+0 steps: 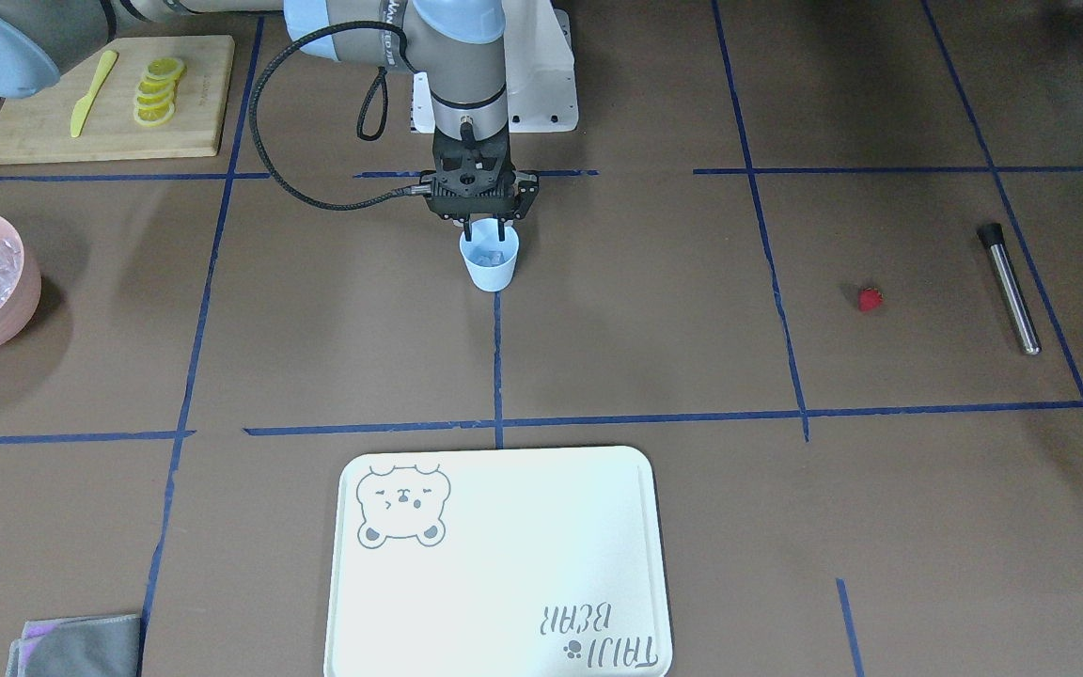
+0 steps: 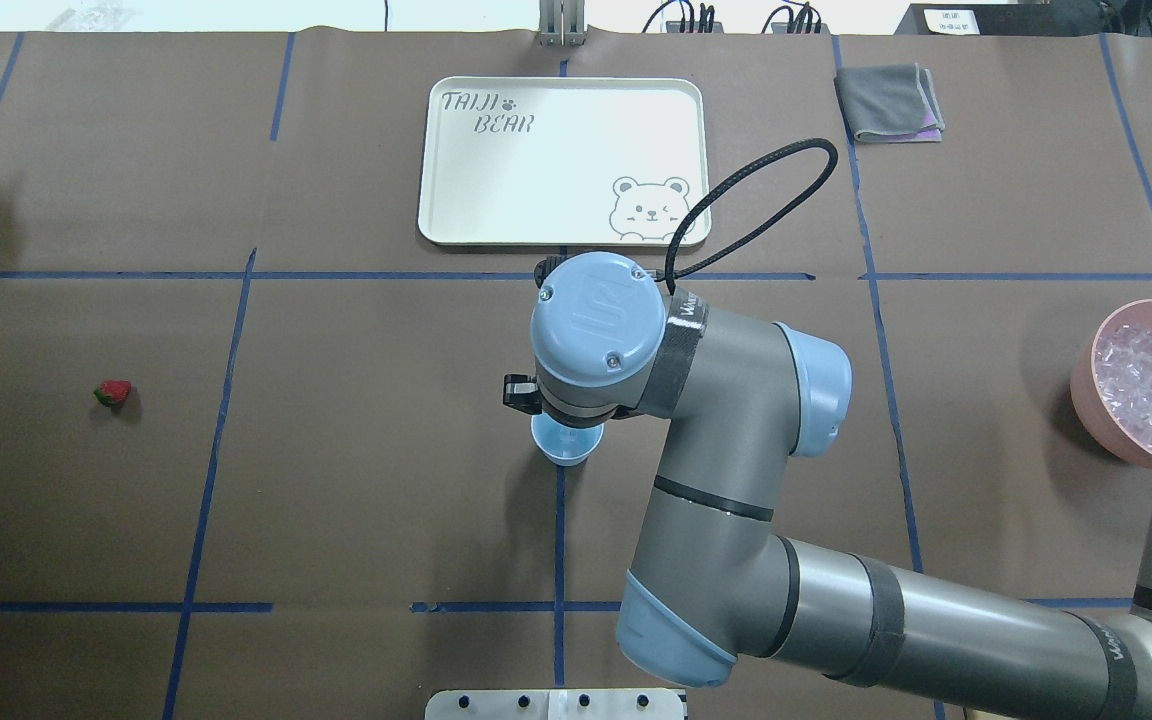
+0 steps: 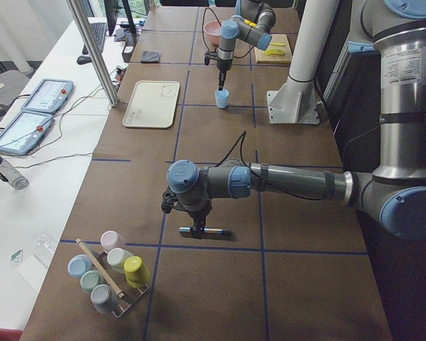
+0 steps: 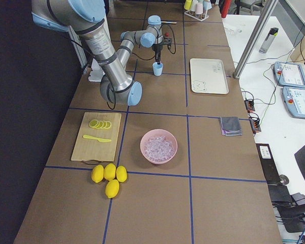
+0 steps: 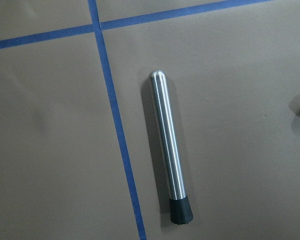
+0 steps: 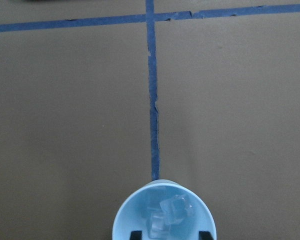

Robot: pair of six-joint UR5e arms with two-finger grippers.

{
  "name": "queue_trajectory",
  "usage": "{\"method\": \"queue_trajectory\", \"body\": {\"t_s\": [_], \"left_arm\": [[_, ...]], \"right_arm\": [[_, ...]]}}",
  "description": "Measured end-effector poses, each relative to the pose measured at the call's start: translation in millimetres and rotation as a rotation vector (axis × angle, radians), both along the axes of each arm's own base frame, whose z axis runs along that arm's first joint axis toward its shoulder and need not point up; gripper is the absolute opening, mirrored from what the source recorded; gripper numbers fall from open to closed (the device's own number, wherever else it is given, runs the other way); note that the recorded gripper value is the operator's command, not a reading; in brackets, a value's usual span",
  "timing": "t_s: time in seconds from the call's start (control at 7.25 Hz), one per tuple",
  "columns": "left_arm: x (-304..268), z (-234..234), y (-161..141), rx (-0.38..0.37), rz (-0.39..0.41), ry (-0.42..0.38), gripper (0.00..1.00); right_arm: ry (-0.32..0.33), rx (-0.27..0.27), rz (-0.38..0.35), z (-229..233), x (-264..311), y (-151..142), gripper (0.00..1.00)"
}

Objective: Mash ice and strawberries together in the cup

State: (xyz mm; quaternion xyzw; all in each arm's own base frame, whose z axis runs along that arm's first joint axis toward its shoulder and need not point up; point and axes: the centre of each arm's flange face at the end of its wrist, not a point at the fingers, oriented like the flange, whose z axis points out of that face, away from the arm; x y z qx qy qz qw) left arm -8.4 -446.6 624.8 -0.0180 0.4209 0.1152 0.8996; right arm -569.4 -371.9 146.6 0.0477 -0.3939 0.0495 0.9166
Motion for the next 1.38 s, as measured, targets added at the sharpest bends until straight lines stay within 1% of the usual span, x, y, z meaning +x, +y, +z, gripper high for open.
{"method": "queue_trajectory", "body": {"t_s": [0.28,0.41,0.55,0.69,0.83,1.1,1.24,1.38], "left_arm": [[0.3,-0.5,-1.0,0.002,0.000,-0.001,1.00],[0.6,-3.3,-2.4,0.012,0.001,-0.001,1.00],[0.7,-7.3,-3.8,0.029,0.003,-0.001,1.00],[0.8,-9.7,-4.9,0.045,0.003,-0.001,1.00],[0.9,-13.1,-7.9,0.058,0.003,-0.003,1.00],[1.3,-20.3,-15.0,0.071,-0.002,-0.002,1.00],[1.4,-22.9,-17.5,0.077,-0.004,0.002,1.00],[1.5,-26.5,-21.4,0.089,-0.004,0.004,1.00]], "right_arm": [[-0.001,0.003,0.000,-0.5,3.0,-3.1,0.99],[0.001,0.003,0.002,2.5,14.3,-18.2,0.99],[-0.001,-0.002,-0.006,9.2,37.8,-45.9,0.99],[-0.004,-0.008,-0.026,23.2,74.0,-81.0,0.99],[0.001,0.006,-0.058,47.5,121.6,-117.1,0.99],[0.027,0.088,-0.135,106.1,230.6,-174.3,0.99],[0.035,0.125,-0.179,137.3,282.3,-192.6,0.99],[0.051,0.163,-0.230,178.0,334.6,-203.1,0.99]]}}
